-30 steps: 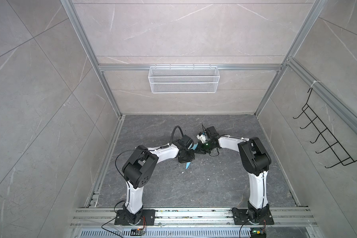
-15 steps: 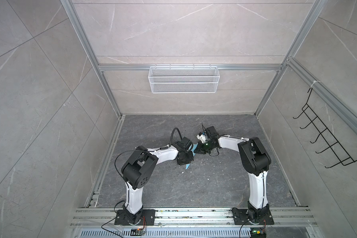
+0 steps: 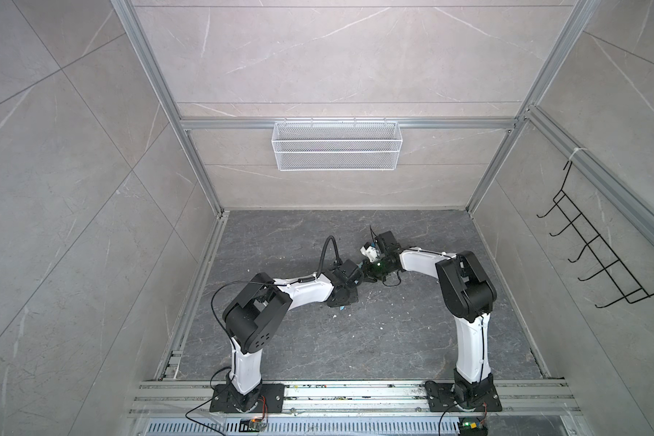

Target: Fold a paper plane with a square sheet of paper (pick it up from the middle)

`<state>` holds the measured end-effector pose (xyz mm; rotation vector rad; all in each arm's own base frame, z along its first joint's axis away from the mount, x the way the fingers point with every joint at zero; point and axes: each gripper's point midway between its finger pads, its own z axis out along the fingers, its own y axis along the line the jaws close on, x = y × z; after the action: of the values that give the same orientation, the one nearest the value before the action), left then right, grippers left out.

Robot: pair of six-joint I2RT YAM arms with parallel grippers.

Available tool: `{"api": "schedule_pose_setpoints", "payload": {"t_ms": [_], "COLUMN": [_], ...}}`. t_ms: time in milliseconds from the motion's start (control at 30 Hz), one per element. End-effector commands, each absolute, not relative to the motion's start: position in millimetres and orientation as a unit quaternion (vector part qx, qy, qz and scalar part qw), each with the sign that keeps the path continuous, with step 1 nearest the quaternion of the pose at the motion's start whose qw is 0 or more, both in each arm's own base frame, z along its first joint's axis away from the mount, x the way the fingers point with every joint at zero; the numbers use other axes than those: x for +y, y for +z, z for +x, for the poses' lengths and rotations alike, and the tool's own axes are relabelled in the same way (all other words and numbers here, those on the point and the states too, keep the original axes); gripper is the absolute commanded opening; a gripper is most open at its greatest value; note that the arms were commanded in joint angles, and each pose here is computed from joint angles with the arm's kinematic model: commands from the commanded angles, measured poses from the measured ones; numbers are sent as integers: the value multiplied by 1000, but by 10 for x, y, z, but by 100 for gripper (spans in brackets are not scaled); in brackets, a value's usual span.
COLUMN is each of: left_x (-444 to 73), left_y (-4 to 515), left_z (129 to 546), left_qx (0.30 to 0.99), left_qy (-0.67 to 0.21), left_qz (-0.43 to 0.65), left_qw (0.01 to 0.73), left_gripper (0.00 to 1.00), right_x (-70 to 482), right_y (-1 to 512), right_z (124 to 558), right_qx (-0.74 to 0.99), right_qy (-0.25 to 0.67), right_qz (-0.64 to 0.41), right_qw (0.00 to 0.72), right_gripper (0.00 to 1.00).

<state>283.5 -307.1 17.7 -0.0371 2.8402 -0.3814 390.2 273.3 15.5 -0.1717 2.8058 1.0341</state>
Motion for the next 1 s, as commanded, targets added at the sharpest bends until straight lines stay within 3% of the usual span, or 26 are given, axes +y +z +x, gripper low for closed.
{"api": "schedule_pose_setpoints", "payload": {"t_ms": [0, 967], "left_x": [-2463, -2531], "left_y": [-212, 92], "left_z": [2248, 2165], "left_qx": [999, 998], "left_qy": [-7, -27], "left_qz": [-19, 28], "left_qw": [34, 41], "left_gripper": [0, 0], "right_x": [2442, 2480], "right_y": [-421, -360], "right_z": [3685, 3715], "right_qx": [966, 964], "right_qy": [255, 264], "right_qz": [-22, -24], "right_qw": [22, 27], "right_gripper": [8, 9]}}
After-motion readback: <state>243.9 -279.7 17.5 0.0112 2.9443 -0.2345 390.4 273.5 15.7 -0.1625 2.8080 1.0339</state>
